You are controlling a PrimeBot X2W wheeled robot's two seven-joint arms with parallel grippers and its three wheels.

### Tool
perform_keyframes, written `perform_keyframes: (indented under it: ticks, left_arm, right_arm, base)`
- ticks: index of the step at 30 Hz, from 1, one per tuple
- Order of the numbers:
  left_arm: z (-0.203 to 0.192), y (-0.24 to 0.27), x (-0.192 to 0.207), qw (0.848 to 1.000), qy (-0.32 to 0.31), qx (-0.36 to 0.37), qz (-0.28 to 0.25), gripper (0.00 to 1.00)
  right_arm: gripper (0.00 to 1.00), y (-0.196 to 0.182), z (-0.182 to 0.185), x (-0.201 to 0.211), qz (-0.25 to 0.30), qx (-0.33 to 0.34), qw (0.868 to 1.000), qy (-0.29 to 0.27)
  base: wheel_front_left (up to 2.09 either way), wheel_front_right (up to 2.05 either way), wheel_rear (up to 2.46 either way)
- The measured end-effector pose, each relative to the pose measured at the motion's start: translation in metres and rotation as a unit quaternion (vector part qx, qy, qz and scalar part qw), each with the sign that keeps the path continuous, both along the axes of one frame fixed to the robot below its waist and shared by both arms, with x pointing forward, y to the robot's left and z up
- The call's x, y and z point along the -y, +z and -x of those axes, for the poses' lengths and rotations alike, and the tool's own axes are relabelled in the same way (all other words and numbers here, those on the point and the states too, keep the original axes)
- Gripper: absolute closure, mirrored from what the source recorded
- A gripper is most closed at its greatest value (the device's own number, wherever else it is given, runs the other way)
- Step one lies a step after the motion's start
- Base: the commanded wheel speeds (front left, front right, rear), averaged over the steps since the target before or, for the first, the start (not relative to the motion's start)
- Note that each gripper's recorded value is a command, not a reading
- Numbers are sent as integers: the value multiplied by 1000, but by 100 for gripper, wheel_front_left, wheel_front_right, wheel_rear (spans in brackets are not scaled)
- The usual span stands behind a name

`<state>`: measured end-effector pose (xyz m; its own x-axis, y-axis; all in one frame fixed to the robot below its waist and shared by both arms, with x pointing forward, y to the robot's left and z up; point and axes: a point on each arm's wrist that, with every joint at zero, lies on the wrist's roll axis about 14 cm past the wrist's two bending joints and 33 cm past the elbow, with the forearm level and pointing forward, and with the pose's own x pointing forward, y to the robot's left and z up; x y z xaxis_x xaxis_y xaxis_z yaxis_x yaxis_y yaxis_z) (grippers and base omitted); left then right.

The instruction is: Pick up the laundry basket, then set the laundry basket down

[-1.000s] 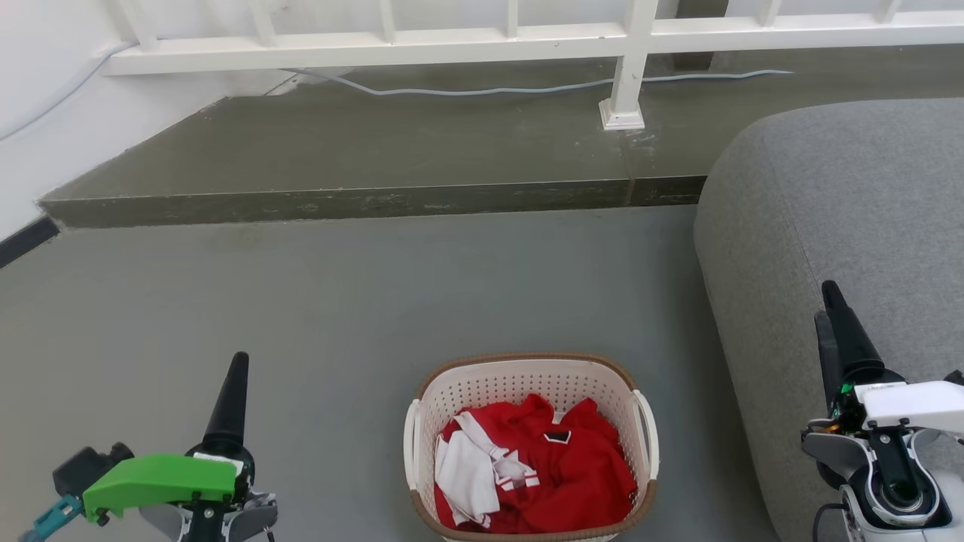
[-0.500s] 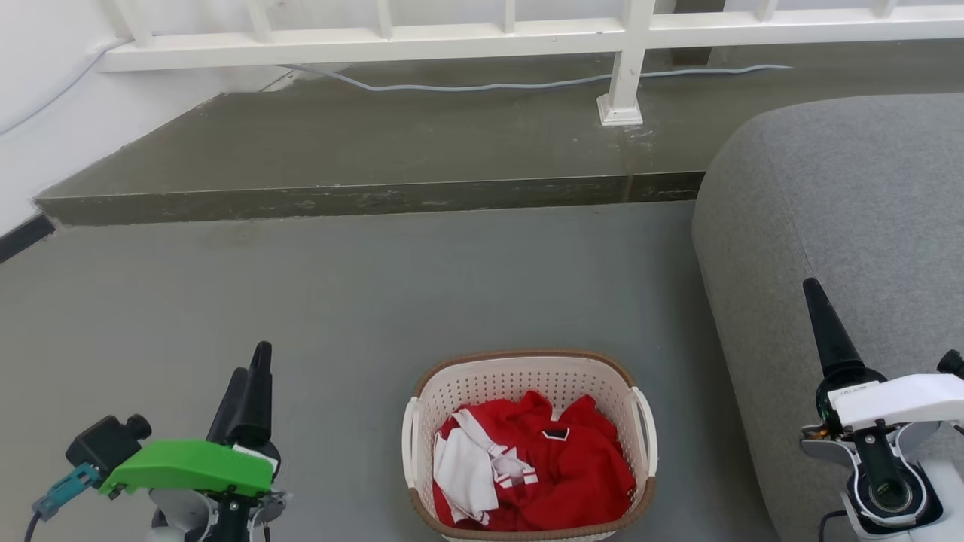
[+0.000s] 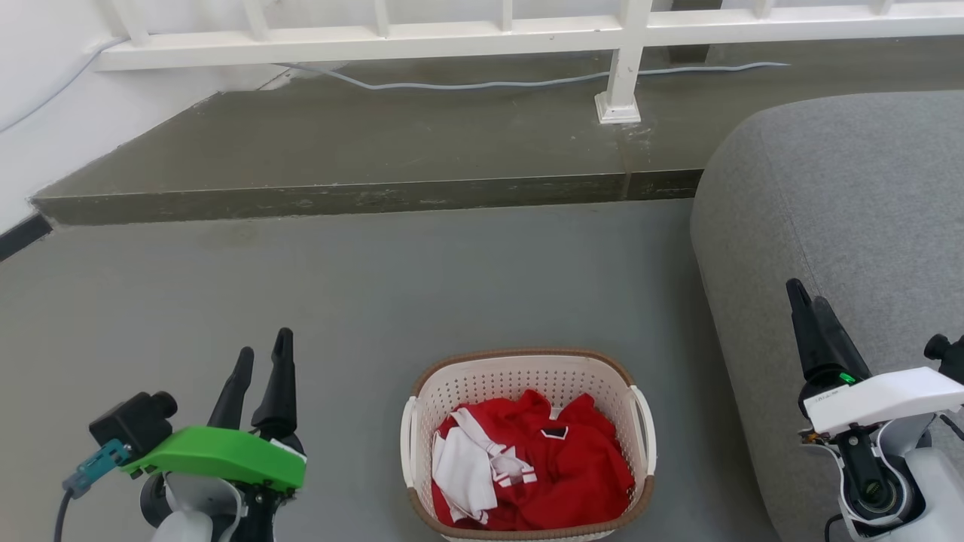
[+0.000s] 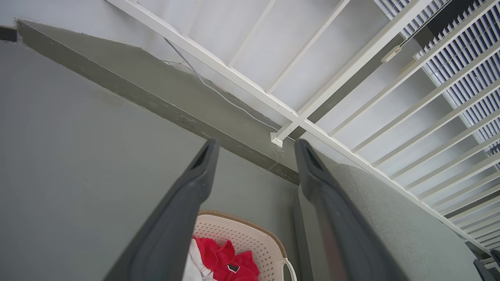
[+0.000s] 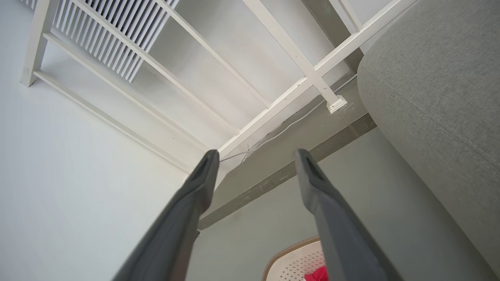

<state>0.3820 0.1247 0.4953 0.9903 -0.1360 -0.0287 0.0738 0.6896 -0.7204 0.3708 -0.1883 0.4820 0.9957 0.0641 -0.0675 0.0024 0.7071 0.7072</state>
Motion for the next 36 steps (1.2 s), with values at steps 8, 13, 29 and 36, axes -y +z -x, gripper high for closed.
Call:
perform_keyframes:
  ticks: [8, 13, 29, 36]
  left_arm:
    - [0, 7, 6, 998, -4, 22, -52, 0]
    - [-1, 12, 10, 996, -5, 36, -84, 0]
    - [0, 28, 27, 981, -21, 90, -168, 0]
    - [2, 34, 37, 975, -28, 111, -193, 0]
  right_arm:
    - [0, 6, -1, -6, 40, 20, 999, 5]
    - [0, 8, -1, -8, 72, 27, 997, 11]
    - [0, 17, -2, -13, 172, 62, 983, 24]
    - [0, 18, -1, -17, 212, 75, 974, 31]
  base:
    - [0, 0, 0]
    - [0, 0, 0]
    - [0, 0, 0]
    - [0, 0, 0]
